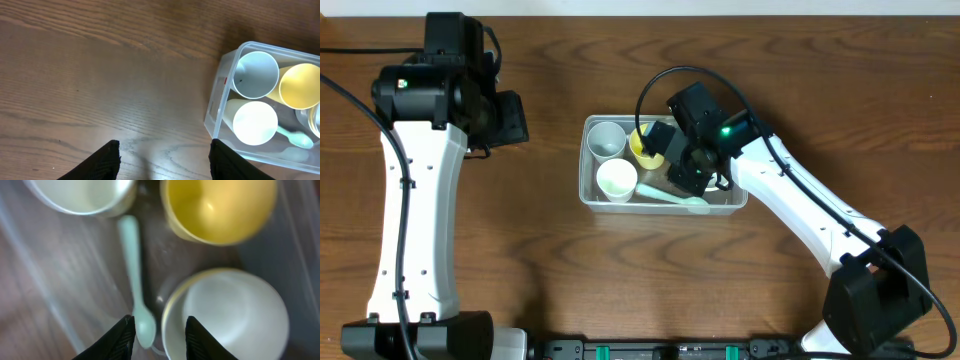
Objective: Pack container
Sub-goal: 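Carry the spoon into the container's front edge, release, then move the right gripper to the white fork, then lower the right gripper and grasp the white fork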
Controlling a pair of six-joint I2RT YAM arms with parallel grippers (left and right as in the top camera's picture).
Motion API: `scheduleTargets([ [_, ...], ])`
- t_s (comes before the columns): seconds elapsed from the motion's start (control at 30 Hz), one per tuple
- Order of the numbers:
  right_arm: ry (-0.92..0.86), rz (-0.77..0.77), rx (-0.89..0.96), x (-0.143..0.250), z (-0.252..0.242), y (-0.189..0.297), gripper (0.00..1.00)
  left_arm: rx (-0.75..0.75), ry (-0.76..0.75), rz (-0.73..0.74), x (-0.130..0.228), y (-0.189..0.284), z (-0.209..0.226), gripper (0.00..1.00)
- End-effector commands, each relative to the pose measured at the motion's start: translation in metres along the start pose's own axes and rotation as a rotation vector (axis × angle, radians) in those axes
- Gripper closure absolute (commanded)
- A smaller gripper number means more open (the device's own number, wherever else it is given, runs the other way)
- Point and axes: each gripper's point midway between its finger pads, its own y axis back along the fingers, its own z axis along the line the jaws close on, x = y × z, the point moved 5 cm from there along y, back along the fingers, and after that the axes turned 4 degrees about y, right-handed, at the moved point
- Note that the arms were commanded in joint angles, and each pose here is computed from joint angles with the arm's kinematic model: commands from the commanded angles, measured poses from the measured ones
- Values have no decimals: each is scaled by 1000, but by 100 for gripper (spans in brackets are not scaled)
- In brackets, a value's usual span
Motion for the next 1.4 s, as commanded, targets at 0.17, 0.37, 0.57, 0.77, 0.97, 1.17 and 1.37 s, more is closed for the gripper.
scheduleTargets([
  [0.17, -579, -94, 373, 42, -74, 84, 52, -1, 10, 14, 1, -3, 1, 42],
  [0.37, -894, -17, 366, 113, -101, 102, 26, -2, 10, 18, 2, -3, 1, 42],
  [0.57, -994, 166, 243, 174, -90, 53, 23, -2, 11, 18, 2, -3, 1, 42],
  [0.77, -1035, 268, 183, 210, -70, -4, 21, -3, 10, 20, 3, -3, 1, 42],
  [0.97, -1076, 287, 160, 224, -61, -29, 21, -3, 10, 22, 3, -3, 1, 42],
  [1.17, -1119, 328, 143, 243, -54, -40, 20, -3, 10, 22, 3, -3, 1, 42],
  [1.37, -1176, 345, 118, 258, -41, -50, 20, -3, 10, 21, 3, -3, 1, 42],
])
